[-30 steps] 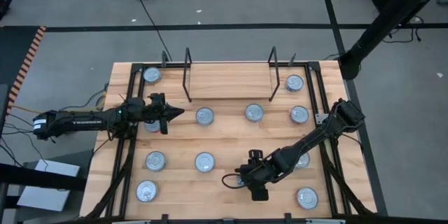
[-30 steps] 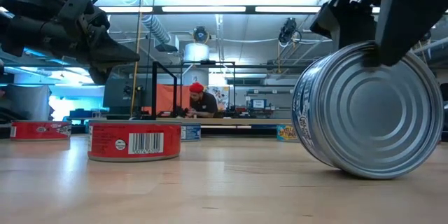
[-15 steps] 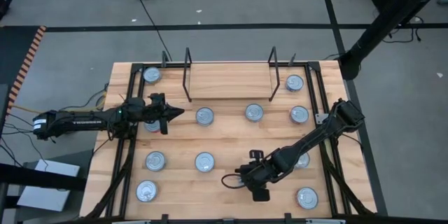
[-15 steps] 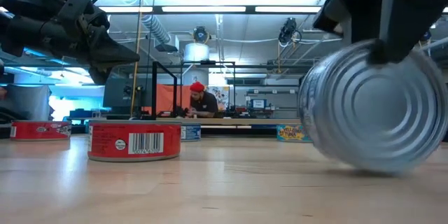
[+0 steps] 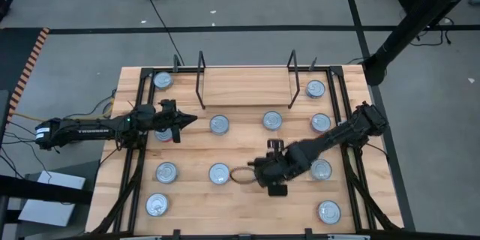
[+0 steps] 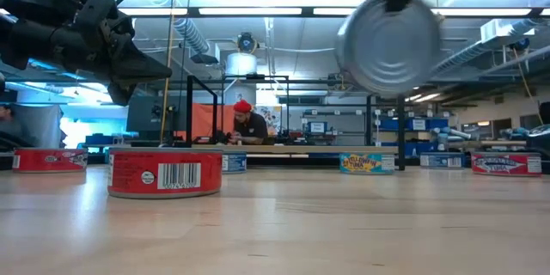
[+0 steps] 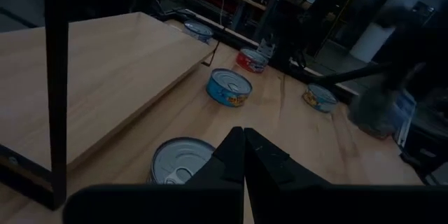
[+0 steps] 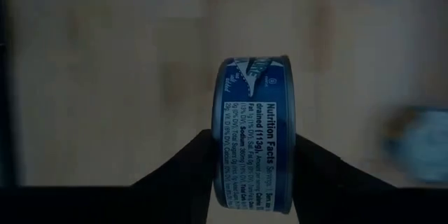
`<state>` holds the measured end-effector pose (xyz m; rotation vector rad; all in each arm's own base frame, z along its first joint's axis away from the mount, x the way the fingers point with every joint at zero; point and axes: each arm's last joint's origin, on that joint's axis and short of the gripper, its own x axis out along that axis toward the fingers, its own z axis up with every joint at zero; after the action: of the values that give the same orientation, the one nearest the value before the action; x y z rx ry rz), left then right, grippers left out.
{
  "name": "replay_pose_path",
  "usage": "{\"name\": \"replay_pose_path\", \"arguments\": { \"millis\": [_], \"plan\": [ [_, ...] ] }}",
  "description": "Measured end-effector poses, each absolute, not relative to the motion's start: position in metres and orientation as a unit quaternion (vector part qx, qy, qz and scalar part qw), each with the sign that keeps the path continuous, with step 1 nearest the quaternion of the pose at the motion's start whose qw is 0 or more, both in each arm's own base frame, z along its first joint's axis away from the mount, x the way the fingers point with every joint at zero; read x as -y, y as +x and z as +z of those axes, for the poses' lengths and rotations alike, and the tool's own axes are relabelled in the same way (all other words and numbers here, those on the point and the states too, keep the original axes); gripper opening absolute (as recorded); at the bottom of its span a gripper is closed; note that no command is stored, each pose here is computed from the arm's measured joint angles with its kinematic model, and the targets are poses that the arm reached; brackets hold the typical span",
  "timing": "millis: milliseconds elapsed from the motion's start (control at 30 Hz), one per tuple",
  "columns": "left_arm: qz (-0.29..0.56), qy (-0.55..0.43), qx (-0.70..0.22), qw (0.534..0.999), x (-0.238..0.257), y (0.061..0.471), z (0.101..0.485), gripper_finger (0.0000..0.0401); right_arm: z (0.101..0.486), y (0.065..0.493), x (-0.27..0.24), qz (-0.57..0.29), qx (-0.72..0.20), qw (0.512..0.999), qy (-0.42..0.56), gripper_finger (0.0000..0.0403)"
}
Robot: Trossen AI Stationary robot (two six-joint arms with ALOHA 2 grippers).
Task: Stack canned seafood by type on shelf
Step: Put the blue tuna can on the shelf
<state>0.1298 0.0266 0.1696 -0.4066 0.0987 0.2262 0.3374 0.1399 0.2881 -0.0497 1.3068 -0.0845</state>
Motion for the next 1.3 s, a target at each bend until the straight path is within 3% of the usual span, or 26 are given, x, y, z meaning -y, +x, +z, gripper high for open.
{"name": "replay_pose_path", "arguments": {
  "millis": [233,400,567,800,933,1300],
  "plan": [
    [0.114,-0.173,-0.050,0.977,-0.027,0.130,0.170,0.0006,0.310,0.358,-0.063,-0.076,-0.600,0.784,-0.139,0.0157],
    [0.174,-0.147,-0.055,0.972,-0.030,0.129,0.168,0.0006,0.318,0.373,0.007,-0.071,-0.584,0.769,-0.251,0.0156],
    [0.231,-0.146,-0.051,0.961,-0.033,0.127,0.167,0.0006,0.324,0.380,0.075,-0.097,-0.555,0.774,-0.291,0.0156],
    [0.243,-0.138,-0.055,0.959,-0.034,0.127,0.166,0.0006,0.327,0.373,0.142,-0.121,-0.533,0.787,-0.287,0.0157],
    [0.243,-0.140,-0.055,0.958,-0.034,0.127,0.166,0.0006,0.306,0.372,0.161,-0.130,-0.514,0.807,-0.259,0.0158],
    [0.244,-0.142,-0.057,0.958,-0.034,0.127,0.165,0.0006,0.234,0.357,0.192,-0.146,-0.517,0.797,-0.277,0.0158]
  ]
}}
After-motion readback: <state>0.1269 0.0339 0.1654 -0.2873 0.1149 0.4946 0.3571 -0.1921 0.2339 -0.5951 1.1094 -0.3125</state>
